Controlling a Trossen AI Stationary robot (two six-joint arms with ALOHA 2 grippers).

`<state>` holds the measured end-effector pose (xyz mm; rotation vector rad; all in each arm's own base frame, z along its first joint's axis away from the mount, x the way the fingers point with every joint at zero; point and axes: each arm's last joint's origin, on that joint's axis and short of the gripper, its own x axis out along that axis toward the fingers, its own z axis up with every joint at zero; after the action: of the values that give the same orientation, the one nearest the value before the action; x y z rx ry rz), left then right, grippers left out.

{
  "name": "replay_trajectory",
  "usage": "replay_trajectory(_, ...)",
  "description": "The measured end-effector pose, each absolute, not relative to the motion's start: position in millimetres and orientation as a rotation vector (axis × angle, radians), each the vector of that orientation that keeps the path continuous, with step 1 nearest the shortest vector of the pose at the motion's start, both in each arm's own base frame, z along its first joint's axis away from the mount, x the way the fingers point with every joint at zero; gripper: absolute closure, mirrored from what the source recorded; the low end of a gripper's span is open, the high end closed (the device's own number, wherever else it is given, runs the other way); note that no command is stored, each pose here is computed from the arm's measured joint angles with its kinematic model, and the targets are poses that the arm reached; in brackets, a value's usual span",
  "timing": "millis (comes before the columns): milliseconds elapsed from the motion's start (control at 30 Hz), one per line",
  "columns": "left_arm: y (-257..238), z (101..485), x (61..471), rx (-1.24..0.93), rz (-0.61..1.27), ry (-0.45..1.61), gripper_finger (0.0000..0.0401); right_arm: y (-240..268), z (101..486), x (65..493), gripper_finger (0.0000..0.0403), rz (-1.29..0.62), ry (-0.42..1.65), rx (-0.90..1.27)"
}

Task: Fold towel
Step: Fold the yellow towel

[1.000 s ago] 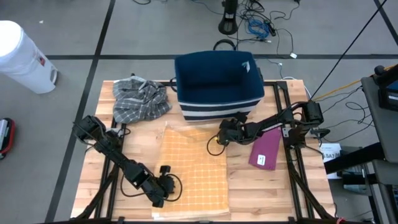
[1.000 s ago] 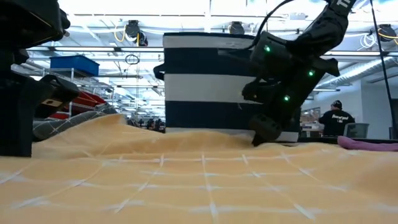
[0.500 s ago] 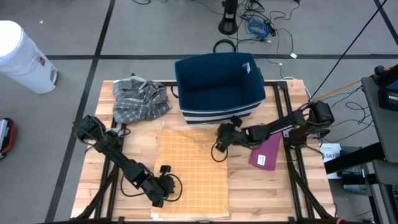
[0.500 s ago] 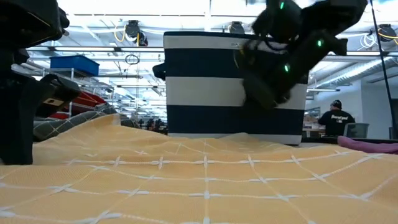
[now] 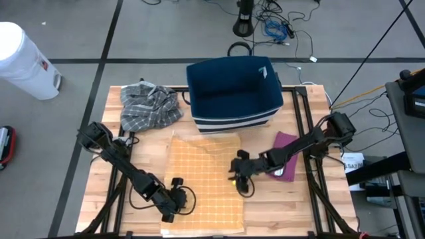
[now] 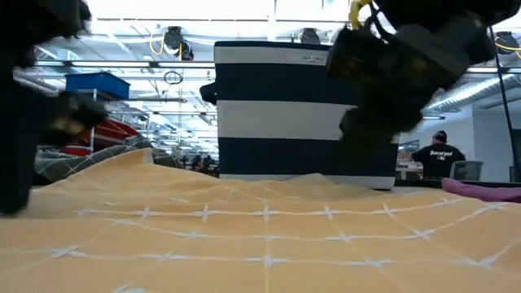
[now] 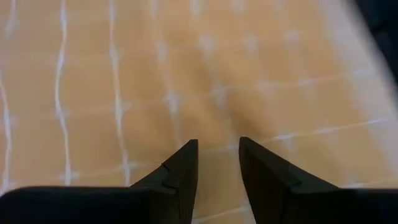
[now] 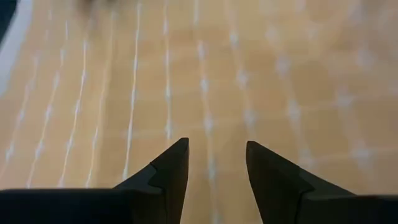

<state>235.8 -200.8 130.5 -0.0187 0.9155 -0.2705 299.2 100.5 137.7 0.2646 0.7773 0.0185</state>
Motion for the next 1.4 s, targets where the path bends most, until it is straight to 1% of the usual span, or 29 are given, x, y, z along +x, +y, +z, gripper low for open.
replay_trajectory(133,-199,155,240,-0.010,-0.298,0.819,0.0279,113,117,297,0.0255,0.032,0.842,0.248)
replay_trajectory(233,-190,164,242,0.028,-0.259,0.780,0.0279,121,109,298,0.0255,0.042,0.836,0.237)
replay_trajectory(300,-181,168,244,0.085,-0.185,0.761,0.0279,124,105,298,0.0255,0.039,0.840,0.237)
replay_trajectory(367,-168,166,245,0.160,-0.061,0.783,0.0279,126,104,298,0.0255,0.037,0.841,0.237)
replay_trajectory(433,-150,160,248,0.219,0.033,0.854,0.0279,128,104,297,0.0255,0.041,0.837,0.235)
replay_trajectory(633,-101,145,257,0.171,0.154,0.974,0.0279,131,106,296,0.0255,0.075,0.832,0.232)
replay_trajectory(833,-73,129,253,0.017,0.107,1.090,0.0279,128,113,291,0.0255,0.037,0.836,0.164)
replay_trajectory(967,-68,125,250,-0.004,0.117,1.095,0.0279,118,121,289,0.0255,-0.094,0.804,0.067)
replay_trajectory(1067,-65,125,252,-0.022,0.089,1.088,0.0279,106,127,292,0.0255,-0.177,0.766,0.024)
replay_trajectory(1233,-66,128,256,-0.051,0.055,1.075,0.0279,92,131,297,0.0255,-0.191,0.760,0.040)
replay_trajectory(1400,-74,138,257,-0.027,0.027,1.050,0.0279,91,131,297,0.0255,-0.178,0.769,0.008)
